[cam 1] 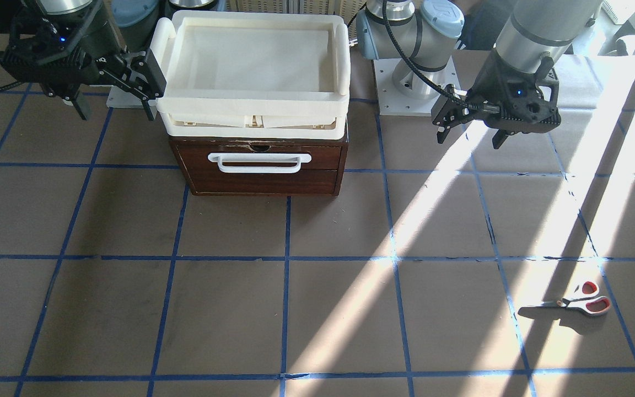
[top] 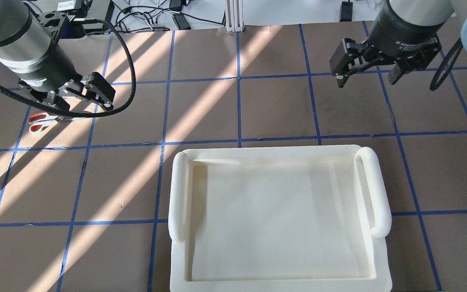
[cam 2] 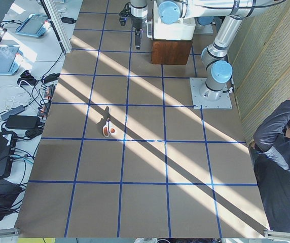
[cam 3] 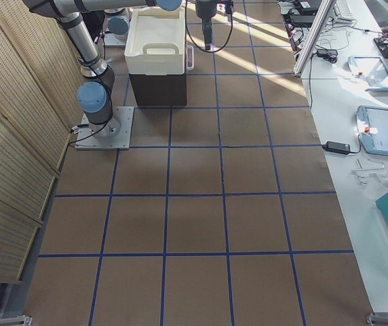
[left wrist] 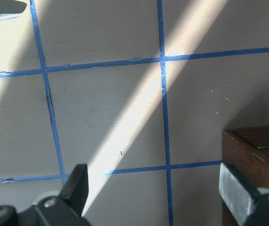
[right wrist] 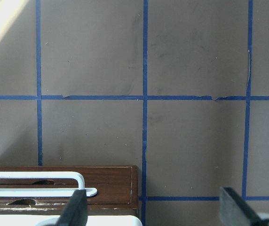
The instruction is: Place scissors in drawer with both arms
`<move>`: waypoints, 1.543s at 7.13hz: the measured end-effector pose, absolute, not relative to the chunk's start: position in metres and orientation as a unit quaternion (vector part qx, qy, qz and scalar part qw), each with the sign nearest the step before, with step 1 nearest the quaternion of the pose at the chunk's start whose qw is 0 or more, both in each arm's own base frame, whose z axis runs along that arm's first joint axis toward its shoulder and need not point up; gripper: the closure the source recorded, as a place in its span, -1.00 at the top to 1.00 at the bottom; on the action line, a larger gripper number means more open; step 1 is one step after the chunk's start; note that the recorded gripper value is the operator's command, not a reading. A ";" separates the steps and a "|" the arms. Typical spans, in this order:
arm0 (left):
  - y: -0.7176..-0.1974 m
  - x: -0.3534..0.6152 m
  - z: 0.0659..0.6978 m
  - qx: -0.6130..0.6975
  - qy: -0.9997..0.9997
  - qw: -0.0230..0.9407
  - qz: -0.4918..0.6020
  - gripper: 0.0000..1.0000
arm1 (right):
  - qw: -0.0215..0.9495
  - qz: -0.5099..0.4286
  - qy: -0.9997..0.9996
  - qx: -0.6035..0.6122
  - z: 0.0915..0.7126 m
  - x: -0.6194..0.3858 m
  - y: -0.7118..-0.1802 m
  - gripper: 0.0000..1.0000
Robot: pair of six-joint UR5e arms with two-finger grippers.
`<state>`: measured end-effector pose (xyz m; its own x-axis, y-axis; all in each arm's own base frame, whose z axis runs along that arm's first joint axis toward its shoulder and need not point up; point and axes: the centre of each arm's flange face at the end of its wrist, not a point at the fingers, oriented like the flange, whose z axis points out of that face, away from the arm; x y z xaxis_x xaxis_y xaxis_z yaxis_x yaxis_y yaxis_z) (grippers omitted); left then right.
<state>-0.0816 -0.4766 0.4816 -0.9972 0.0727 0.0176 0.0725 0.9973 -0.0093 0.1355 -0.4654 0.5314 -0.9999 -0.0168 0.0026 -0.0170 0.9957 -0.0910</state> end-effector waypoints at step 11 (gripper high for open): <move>-0.476 -0.082 0.480 -0.037 -0.999 0.009 0.002 1.00 | -0.008 -0.011 -0.967 0.253 0.465 0.213 -0.506 1.00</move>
<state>-0.0817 -0.4763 0.4796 -0.9971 0.0738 0.0187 0.0737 0.9973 -0.0041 0.2133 -0.5057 0.4650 -0.8722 -0.4887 -0.0222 -0.4891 0.8720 0.0179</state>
